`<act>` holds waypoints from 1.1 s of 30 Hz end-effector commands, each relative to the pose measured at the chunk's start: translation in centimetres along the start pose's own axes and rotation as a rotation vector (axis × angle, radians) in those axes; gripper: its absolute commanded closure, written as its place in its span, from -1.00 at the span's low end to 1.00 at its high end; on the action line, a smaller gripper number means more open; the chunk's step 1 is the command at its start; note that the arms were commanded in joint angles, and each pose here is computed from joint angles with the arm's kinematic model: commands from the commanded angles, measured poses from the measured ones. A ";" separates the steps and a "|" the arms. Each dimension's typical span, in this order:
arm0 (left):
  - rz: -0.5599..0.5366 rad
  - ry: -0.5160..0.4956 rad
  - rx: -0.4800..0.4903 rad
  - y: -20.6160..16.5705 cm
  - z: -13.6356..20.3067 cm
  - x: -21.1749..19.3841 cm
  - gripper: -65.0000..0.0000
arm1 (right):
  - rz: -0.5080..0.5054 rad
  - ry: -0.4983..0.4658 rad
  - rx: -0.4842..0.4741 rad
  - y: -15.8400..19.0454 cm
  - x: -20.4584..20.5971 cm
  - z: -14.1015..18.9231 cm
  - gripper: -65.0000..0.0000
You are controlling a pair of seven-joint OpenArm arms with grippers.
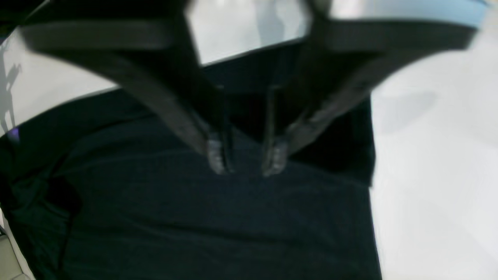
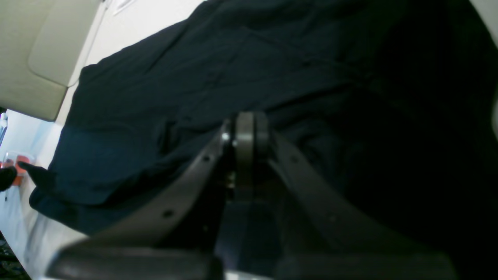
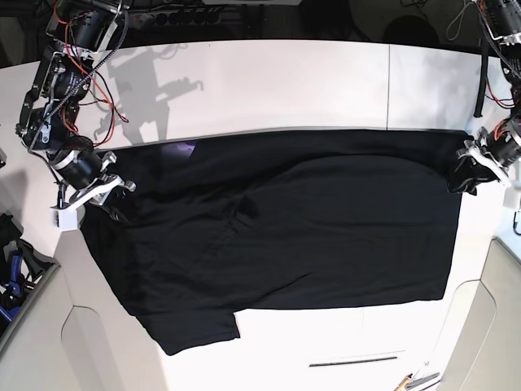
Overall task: Fold the T-shirt properly
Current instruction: 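Pull the shirt's collar edge toward the robot with both grippers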
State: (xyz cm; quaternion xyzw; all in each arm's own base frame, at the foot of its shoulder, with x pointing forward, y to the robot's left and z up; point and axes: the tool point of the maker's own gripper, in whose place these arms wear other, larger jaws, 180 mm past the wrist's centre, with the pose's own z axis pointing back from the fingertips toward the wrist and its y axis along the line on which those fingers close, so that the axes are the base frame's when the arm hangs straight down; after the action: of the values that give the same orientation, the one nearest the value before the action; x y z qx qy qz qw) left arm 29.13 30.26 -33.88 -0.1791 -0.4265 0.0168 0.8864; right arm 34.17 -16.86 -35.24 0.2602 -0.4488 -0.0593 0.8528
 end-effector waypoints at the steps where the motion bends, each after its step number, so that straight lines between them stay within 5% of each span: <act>1: -0.036 -0.048 -0.001 0.0 0.4 1.7 0.75 | 0.022 -0.065 0.022 0.6 2.1 0.2 1.00; 4: -0.071 -0.042 0.042 0.6 0.1 1.4 1.00 | 0.044 -0.075 -0.002 0.2 2.3 0.2 1.00; 20: -0.292 0.187 0.255 2.7 -5.3 -5.5 1.00 | 0.202 -0.032 -0.126 -1.4 1.8 -0.4 1.00; 33: -0.190 0.052 0.232 4.1 -3.4 -1.8 1.00 | 0.312 0.019 -0.171 -2.6 1.8 -0.1 1.00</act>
State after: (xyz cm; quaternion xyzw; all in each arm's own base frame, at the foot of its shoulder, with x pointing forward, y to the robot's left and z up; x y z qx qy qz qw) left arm 30.27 32.06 -39.92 -0.0414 -0.3962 -0.0170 0.9171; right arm 34.76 -19.28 -36.82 0.1172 -0.4431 0.0358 0.8880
